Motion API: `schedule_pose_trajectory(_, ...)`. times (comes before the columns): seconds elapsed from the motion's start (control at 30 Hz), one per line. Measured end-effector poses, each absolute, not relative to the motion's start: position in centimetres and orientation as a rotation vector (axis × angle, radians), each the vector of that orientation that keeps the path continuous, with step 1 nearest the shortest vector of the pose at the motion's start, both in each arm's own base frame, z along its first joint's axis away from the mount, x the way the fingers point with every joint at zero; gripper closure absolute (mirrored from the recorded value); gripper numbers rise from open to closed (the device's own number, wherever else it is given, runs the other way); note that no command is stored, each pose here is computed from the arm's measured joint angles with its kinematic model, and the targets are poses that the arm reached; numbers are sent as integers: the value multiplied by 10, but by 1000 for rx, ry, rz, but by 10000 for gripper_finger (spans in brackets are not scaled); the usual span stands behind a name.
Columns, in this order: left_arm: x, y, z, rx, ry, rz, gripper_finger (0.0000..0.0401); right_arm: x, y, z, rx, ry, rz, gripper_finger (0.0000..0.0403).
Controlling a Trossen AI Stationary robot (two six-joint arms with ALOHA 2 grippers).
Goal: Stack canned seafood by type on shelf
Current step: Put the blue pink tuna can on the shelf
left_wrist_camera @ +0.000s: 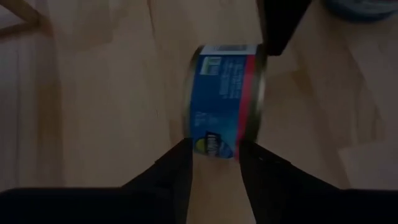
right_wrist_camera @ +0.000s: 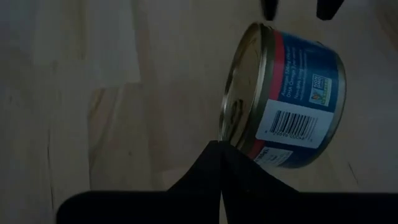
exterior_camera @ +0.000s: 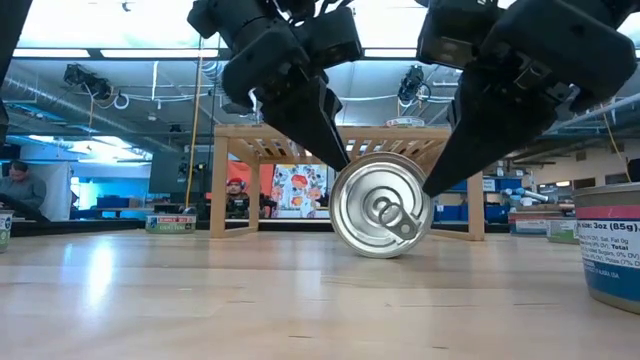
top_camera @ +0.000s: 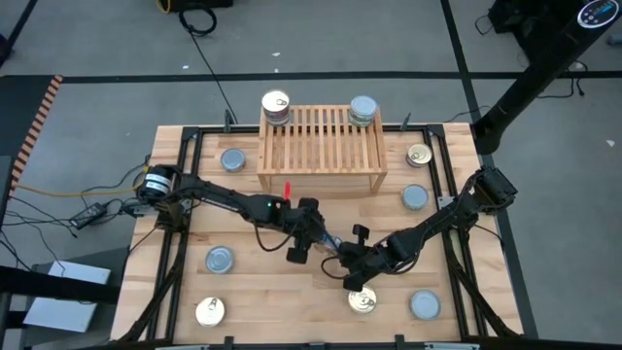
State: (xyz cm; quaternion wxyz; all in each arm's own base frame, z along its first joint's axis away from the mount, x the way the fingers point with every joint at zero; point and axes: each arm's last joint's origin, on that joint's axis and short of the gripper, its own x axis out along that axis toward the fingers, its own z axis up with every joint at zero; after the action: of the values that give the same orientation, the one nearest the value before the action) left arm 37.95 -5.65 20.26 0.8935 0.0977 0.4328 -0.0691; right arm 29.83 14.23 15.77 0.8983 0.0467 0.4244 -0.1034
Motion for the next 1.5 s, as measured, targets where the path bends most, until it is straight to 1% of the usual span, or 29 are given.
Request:
schedule_pose_trajectory(0.1,380,-60,203,181,890,-152,236,298,142,158,96,880,-214,393)
schedule_pose_trajectory(0.2,380,-61,204,156,881,-176,198,298,142,158,95,880,-213,393)
schedule_pose_trajectory(0.37,383,-59,205,143,854,-162,135,298,142,158,95,883,-209,393)
schedule_pose_trajectory(0.43,385,-57,203,144,843,-158,118,298,142,158,90,883,-207,393)
schedule_pose_trajectory(0.53,390,-54,194,150,850,-195,108,298,142,158,90,884,-204,393)
schedule_pose_trajectory(0.8,394,-47,190,167,833,-224,113,298,143,158,81,886,-197,393)
schedule_pose_trajectory(0.9,396,-46,189,150,819,-279,115,298,143,158,74,888,-192,393)
schedule_pose_trajectory(1.1,401,-47,183,166,794,-297,126,298,143,158,72,886,-190,393)
schedule_pose_trajectory(1.2,400,-47,183,165,802,-300,141,299,143,158,71,884,-188,393)
schedule_pose_trajectory(1.43,400,-48,183,163,798,-305,195,299,143,158,74,881,-183,393)
schedule_pose_trajectory(1.5,400,-47,183,164,798,-304,200,299,143,158,74,882,-183,393)
